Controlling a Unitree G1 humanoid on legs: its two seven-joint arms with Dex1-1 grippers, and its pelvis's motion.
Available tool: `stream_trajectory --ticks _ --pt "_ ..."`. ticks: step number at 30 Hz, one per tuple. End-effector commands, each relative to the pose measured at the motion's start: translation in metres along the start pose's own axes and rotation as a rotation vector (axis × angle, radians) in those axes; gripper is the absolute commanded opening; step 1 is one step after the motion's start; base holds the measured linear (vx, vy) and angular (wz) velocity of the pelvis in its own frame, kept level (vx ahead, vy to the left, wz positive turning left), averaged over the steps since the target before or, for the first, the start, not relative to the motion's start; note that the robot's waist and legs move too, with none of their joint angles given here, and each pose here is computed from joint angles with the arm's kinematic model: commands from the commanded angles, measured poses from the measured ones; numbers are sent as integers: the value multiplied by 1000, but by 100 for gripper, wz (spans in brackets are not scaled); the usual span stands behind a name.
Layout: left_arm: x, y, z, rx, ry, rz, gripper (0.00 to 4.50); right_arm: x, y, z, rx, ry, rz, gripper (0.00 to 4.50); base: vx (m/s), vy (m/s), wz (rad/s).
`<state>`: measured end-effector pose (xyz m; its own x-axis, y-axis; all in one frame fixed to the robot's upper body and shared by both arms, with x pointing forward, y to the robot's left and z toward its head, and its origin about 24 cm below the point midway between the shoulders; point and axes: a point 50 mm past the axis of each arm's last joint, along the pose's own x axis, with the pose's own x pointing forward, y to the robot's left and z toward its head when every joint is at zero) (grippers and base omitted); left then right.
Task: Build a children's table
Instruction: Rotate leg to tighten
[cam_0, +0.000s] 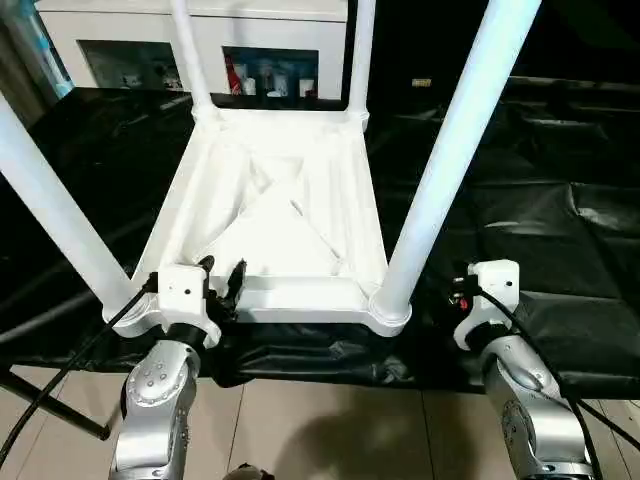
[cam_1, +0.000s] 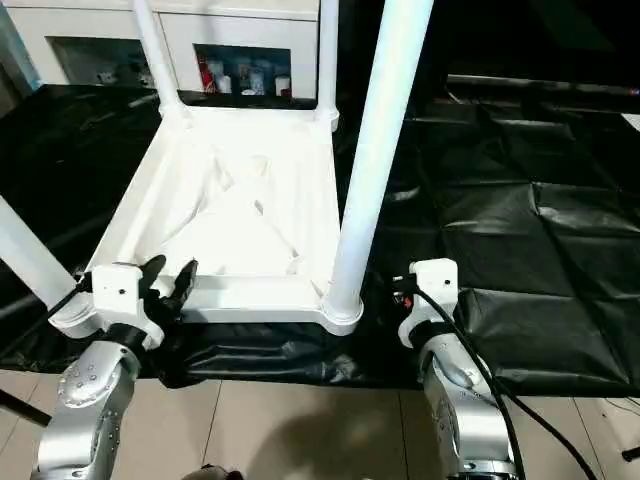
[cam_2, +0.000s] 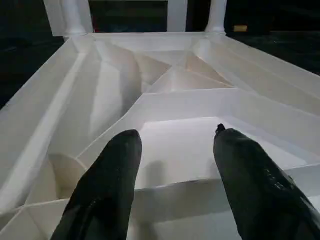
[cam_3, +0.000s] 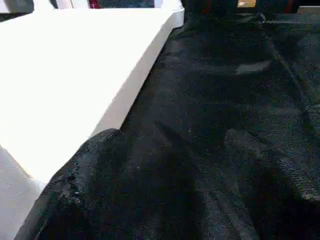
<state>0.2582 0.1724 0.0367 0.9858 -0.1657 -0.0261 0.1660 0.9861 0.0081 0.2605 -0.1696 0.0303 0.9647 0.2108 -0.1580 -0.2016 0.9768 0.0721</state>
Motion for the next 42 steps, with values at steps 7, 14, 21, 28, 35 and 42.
stream_trajectory --ticks 7,14,21,28,35,42 --pt "-3 -3 0 -12 13 -9 268 -5 1 2 10 -4 1 357 0 0 0" --pt "-3 -3 0 -10 18 -21 268 -5 2 2 12 -3 1 357 0 0 0" --pt "-2 -4 0 -6 21 -34 268 -7 2 1 13 -2 -5 357 0 0 0" --pt "0 -4 0 -2 22 -45 268 -8 1 0 10 -2 -13 357 0 0 0" --pt "-2 -6 -1 -3 26 -56 268 -9 2 0 6 2 -9 357 0 0 0" --pt "-2 -7 -1 -4 27 -59 268 -9 2 0 -1 5 -5 357 0 0 0"
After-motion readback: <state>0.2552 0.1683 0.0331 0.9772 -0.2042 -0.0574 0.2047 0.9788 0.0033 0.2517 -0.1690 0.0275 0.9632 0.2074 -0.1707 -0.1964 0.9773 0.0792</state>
